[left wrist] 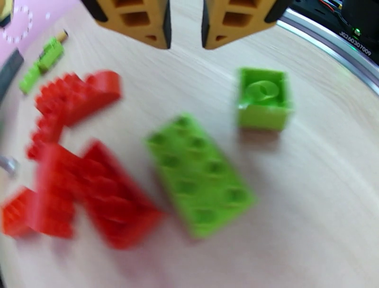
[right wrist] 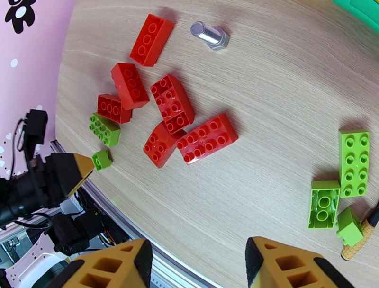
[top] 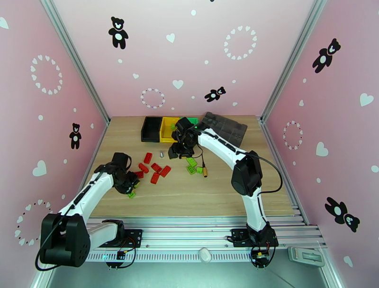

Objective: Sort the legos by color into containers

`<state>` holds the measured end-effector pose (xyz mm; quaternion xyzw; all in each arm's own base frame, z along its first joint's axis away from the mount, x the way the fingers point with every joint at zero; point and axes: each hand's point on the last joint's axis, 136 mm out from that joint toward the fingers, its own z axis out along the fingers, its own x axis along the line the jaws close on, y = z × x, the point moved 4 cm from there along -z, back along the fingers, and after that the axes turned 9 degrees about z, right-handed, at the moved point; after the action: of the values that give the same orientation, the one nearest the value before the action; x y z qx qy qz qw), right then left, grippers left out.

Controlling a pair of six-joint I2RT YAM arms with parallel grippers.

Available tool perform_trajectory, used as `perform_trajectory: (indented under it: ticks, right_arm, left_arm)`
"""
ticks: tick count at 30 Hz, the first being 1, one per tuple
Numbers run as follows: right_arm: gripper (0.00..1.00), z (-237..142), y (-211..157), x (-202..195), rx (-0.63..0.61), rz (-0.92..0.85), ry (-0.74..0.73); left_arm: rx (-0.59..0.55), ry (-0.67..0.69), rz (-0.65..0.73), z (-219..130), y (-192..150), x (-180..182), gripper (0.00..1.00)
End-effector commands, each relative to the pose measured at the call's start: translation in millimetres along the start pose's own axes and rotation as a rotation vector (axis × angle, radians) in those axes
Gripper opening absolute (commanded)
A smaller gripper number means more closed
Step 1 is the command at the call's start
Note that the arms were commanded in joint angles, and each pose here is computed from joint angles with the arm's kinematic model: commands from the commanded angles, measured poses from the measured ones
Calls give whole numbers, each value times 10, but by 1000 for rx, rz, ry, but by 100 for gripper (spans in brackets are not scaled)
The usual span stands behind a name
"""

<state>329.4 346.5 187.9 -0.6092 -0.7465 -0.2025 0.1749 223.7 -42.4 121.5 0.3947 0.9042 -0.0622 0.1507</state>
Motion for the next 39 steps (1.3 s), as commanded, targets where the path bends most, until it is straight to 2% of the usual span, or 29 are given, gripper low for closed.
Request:
perform_trajectory:
  ticks: [1,5,8,10,13,21,30,34,39]
  right_arm:
    - [57,62,1,-65,27,12,-2]
    - [57,51,12,-59,21,13,-1]
    - [57,59,16,-61,20,21,0]
    - [57,51,19,-52,16,21,1]
    - [57,36,19,-60,11,21,-6]
    - [57,60,1,-86,22,28,-13]
    - [57,135,-58,-42,45,16,-13]
    - [57,142,-81,-31,48,12,-19]
    - [57,112,-81,-37,40,6,-27]
  left_arm:
    - [31,-15,81,-169,14,-116,28]
    - [9,94,77,-188,39,37,43]
    - [25,132,53,-39,4,153,65]
    - [33,151,37,41,-17,215,71]
    - [46,202,16,172,-101,401,74]
    - [55,239,-22,420,-130,549,69]
    - [8,282,-58,509,-9,619,66]
    - [9,287,-49,530,20,611,57]
    - [42,264,-23,536,-12,570,38]
